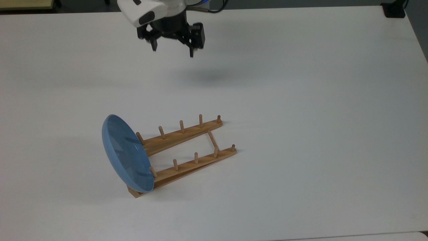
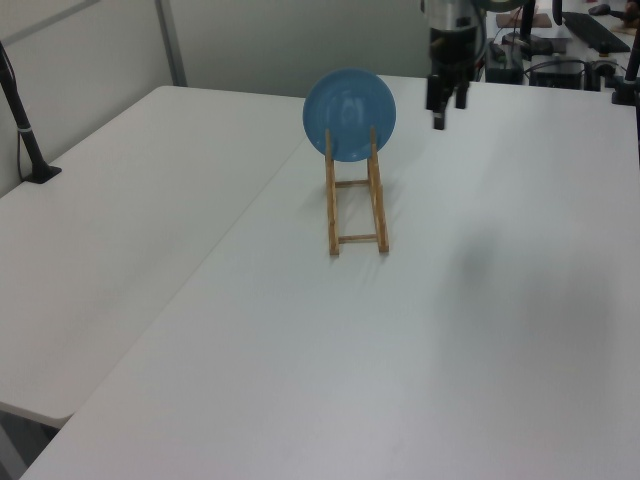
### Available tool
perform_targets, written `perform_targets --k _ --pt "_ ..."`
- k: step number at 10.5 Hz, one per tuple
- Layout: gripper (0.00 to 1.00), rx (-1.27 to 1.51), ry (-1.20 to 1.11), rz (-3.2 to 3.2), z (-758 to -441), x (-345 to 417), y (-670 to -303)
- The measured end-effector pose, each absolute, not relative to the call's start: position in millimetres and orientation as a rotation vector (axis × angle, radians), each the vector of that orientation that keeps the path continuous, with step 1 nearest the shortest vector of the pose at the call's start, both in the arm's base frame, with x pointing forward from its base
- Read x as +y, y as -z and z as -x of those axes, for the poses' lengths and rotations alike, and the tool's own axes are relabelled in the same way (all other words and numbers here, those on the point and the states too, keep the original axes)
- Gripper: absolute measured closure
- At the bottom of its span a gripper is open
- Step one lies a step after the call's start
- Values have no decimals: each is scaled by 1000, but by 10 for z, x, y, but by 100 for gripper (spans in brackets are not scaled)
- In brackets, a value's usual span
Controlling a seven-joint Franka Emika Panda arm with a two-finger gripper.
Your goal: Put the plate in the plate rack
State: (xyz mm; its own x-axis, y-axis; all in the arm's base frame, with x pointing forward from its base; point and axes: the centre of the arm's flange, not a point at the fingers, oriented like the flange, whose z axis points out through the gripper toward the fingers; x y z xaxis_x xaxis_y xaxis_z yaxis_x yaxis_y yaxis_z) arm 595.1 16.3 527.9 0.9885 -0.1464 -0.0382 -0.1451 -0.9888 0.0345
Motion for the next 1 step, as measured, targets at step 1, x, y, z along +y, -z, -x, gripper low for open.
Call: perform_targets --k 1 --pt "0 -227 98 -3102 -5873 114 -5306"
